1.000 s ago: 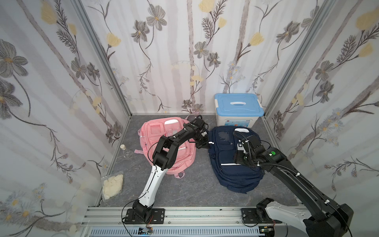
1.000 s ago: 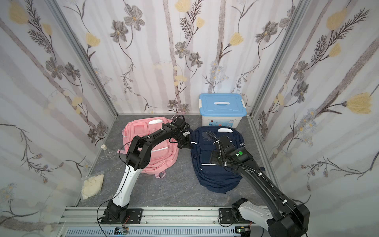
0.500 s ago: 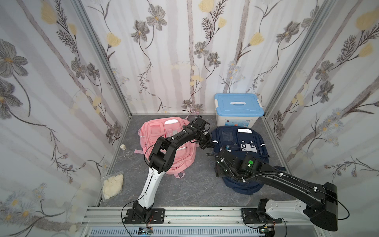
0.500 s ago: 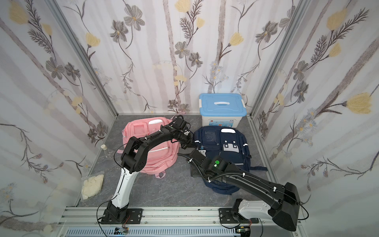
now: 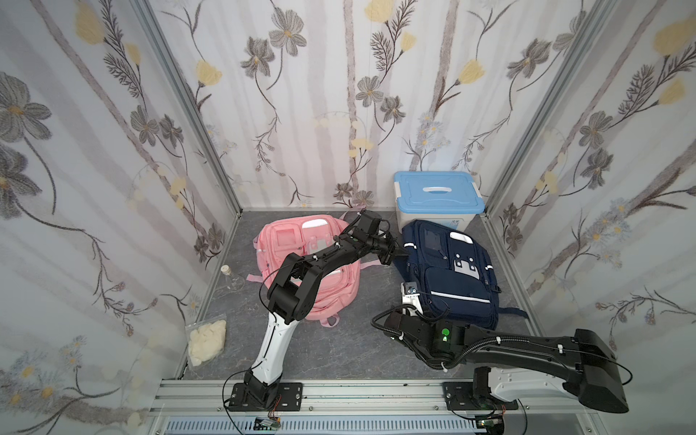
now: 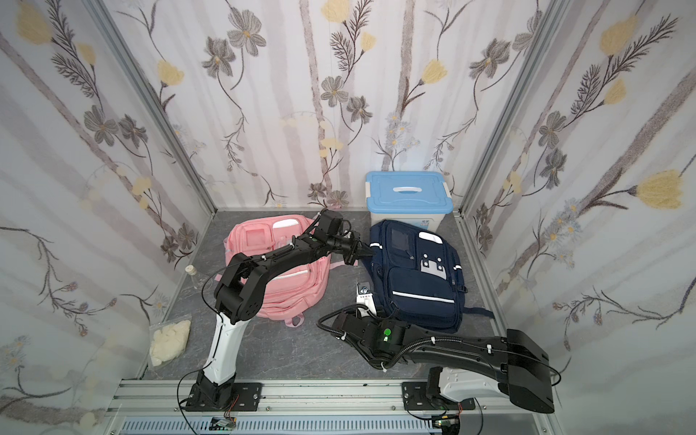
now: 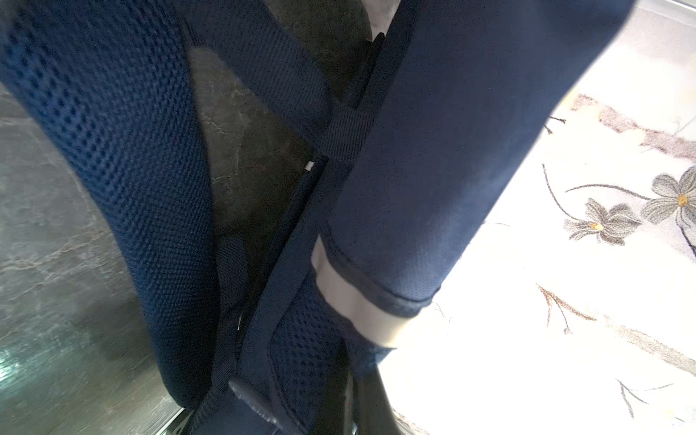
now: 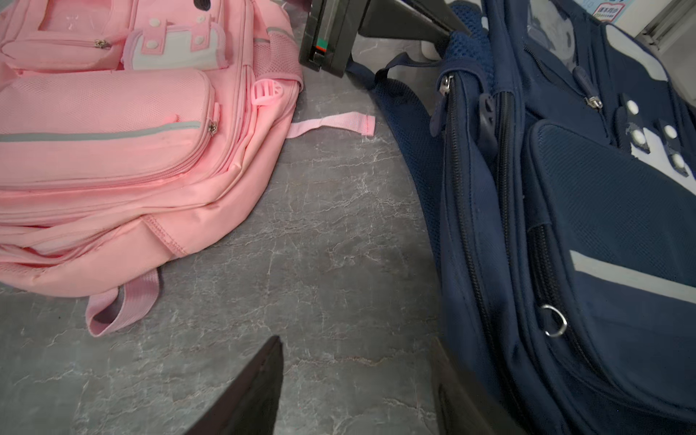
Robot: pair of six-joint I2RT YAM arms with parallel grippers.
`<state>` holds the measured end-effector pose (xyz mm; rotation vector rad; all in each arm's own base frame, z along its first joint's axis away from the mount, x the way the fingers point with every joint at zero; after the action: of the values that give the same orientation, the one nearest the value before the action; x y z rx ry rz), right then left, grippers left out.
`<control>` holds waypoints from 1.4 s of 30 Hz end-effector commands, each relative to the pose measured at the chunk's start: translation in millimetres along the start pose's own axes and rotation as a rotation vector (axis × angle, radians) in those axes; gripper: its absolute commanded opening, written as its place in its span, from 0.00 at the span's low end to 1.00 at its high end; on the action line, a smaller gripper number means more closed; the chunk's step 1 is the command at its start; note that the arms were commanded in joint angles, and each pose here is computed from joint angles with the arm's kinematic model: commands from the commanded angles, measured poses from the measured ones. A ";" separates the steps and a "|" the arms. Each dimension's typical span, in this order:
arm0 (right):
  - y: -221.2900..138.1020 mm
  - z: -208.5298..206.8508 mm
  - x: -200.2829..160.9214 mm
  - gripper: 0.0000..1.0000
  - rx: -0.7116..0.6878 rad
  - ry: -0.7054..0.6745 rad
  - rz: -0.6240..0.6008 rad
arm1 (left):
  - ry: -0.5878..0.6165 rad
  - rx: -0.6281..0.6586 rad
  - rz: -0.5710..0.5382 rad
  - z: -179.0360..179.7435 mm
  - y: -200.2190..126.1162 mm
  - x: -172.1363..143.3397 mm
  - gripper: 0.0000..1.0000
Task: Zip up the backpack
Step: Adjust the backpack at the center of the board.
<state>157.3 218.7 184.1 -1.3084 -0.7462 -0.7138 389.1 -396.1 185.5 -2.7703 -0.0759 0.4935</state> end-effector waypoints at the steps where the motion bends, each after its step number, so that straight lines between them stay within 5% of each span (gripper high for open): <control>1: 2.6 29.1 10.4 0.62 0.017 0.031 -0.108 | 0.004 -0.057 0.026 -15.0 -0.7 -8.7 0.00; 6: 32.6 47.0 -8.3 0.65 -0.134 -0.019 -0.163 | -0.010 -0.062 0.009 -13.1 0.6 -10.7 0.00; 10: 62.6 45.8 -37.9 0.63 -0.202 -0.108 -0.079 | -0.028 -0.063 0.002 -9.8 -1.1 -12.0 0.00; 16: 74.1 -5.4 -51.6 0.63 -0.297 -0.042 -0.034 | -0.031 -0.088 0.000 -18.2 -5.6 -15.8 0.00; 22: 60.6 -55.3 -52.9 0.64 -0.365 0.056 -0.128 | -0.048 -0.125 -0.003 -24.6 -11.5 -20.7 0.00; 28: 19.2 -108.3 -33.3 0.64 -0.320 0.109 -0.289 | -0.069 -0.107 -0.035 -9.8 -19.2 -28.8 0.00; 38: -4.2 -146.9 -49.6 0.60 0.008 0.235 -0.314 | -0.111 -0.162 0.016 -15.4 9.1 -42.4 0.00; 42: -9.4 -139.3 -27.5 0.61 -0.122 0.192 -0.282 | -0.103 -0.161 0.037 -21.5 21.2 -45.7 0.00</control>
<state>138.9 78.4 140.5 -1.1384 -0.7310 -1.0863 349.6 -418.6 193.9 -2.8298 -0.1051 0.6494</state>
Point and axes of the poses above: each gripper's point midway between its finger pads, its own y axis out along the fingers, its own z axis along the line the jaws close on, x = y × z, the point moved 6 cm from there along -y, back along the fingers, and after that the axes turned 3 degrees about y, right-handed, at the moved point
